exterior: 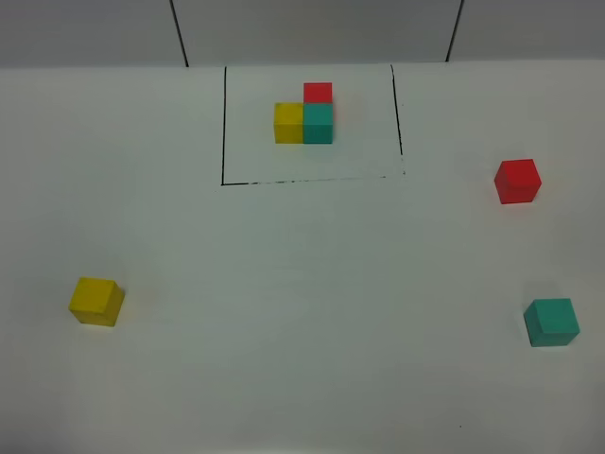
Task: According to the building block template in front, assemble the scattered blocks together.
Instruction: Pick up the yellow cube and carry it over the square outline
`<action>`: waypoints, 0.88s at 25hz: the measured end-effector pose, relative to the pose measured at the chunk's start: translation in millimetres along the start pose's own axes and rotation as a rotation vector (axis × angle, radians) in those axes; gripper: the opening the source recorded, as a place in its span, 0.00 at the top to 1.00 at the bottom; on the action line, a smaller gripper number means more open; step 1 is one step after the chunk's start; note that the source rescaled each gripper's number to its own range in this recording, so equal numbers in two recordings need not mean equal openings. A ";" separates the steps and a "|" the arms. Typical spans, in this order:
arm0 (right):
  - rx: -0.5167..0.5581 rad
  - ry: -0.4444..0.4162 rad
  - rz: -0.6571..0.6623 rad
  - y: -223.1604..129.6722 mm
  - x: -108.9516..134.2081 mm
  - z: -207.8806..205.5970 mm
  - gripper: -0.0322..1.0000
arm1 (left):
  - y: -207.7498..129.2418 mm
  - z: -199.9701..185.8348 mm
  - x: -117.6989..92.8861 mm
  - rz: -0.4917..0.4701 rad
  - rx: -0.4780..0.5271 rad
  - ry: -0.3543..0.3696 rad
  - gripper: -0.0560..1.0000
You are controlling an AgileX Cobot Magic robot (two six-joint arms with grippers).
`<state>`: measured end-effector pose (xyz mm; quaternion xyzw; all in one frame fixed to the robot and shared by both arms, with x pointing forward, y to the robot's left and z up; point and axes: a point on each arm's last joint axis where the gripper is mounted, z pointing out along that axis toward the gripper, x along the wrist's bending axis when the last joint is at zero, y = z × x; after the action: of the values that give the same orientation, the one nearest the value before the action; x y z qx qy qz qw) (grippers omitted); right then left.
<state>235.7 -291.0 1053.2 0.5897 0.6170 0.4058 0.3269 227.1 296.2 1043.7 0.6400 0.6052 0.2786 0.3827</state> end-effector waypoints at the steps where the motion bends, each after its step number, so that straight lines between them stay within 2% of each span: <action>1: 0.000 0.000 0.000 0.0 0.0 0.0 0.23 | 0.0 0.0 0.0 0.000 0.000 0.000 0.12; 6: 0.000 0.000 0.000 0.0 0.0 0.0 0.23 | 0.0 0.0 0.3 -0.001 0.000 0.003 0.12; 12: 0.000 0.000 0.000 0.0 0.0 0.0 0.24 | 9.4 -1.1 4.7 0.010 -0.011 0.060 0.11; 14: 0.000 0.000 0.000 0.0 0.0 0.0 0.24 | 17.2 3.6 7.9 0.004 0.032 0.102 0.10; 18: 0.000 0.000 0.000 0.0 0.0 0.0 0.24 | 39.9 26.8 12.8 0.013 0.206 0.171 0.04; 22: 0.000 0.000 0.000 0.0 0.0 0.0 0.24 | 63.5 60.9 12.6 0.008 0.410 0.179 0.00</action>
<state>235.7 -291.0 1053.2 0.5897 0.6170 0.4058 0.3269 314.2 301.0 1061.3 0.6796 0.6783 0.2067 0.1882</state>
